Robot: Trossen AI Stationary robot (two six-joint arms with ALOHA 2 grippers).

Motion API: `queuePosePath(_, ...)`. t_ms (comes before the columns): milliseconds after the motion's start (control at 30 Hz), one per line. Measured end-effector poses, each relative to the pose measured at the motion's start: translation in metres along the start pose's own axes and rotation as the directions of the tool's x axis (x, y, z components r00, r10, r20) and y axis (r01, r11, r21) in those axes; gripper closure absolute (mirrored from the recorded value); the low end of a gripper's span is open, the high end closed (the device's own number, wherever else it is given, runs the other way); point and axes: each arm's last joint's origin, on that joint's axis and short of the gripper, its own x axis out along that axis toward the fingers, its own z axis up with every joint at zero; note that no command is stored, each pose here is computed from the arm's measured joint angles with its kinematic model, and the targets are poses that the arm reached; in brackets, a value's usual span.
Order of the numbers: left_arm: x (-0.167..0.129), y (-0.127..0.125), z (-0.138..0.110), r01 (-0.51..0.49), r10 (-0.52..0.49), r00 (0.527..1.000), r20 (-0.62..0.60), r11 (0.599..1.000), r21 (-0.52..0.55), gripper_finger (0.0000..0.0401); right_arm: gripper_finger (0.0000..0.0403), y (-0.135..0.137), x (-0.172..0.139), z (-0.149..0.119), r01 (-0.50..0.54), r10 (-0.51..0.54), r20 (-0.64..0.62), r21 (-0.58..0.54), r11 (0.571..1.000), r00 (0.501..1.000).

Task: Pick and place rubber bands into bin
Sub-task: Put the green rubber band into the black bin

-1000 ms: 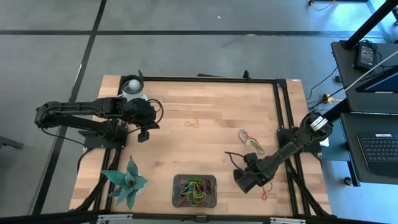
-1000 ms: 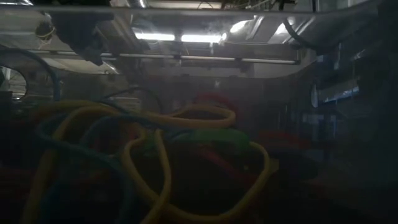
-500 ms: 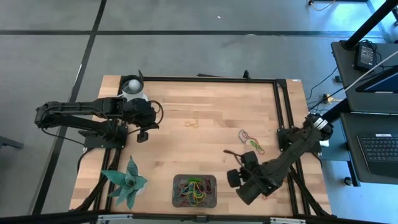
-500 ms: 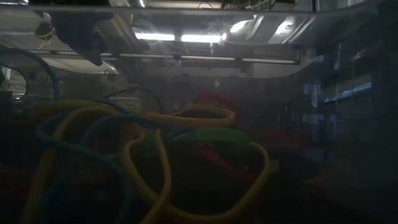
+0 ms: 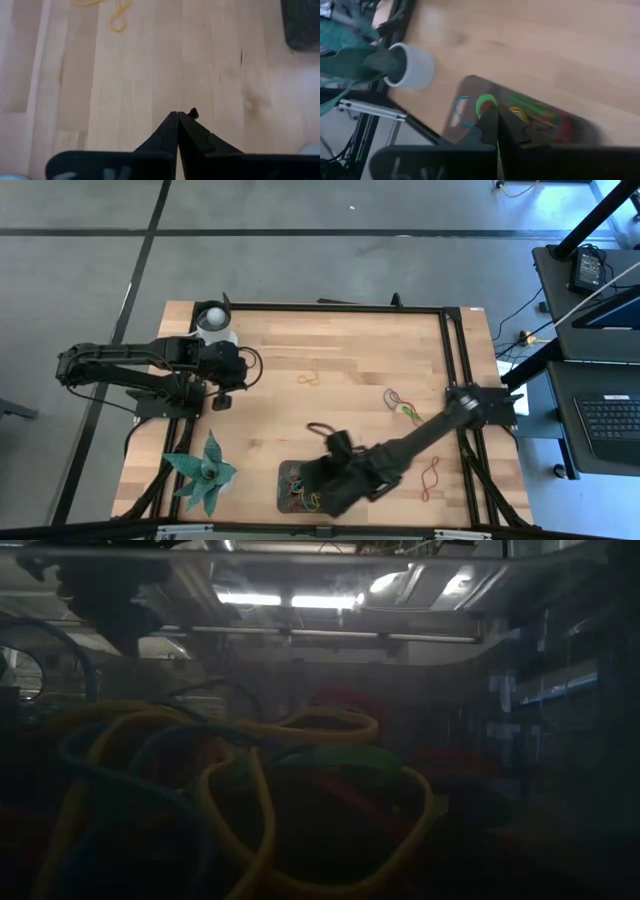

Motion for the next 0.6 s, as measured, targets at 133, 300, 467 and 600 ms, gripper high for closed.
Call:
queuePosePath(133,0.000,0.000,0.000,0.002,-0.002,1.000,-0.001,1.000,0.010,0.0396,0.0403,0.021,0.033,-0.007,-0.036,0.037,-0.048,0.035,0.999,0.998)
queuePosePath(300,0.000,0.000,0.000,0.002,-0.002,1.000,0.002,1.000,0.025,0.0398,0.0403,0.021,0.075,-0.025,-0.064,0.090,-0.184,0.143,0.988,0.979)
queuePosePath(467,0.000,0.000,0.000,0.002,-0.003,1.000,0.003,0.999,0.034,0.0399,0.0403,0.003,0.098,-0.039,0.116,-0.069,-0.252,0.174,0.978,0.965)
queuePosePath(600,0.000,0.000,0.000,0.003,-0.003,1.000,0.003,0.999,0.041,0.0396,0.0403,-0.004,0.104,-0.041,0.175,-0.126,-0.249,0.187,0.967,0.960)
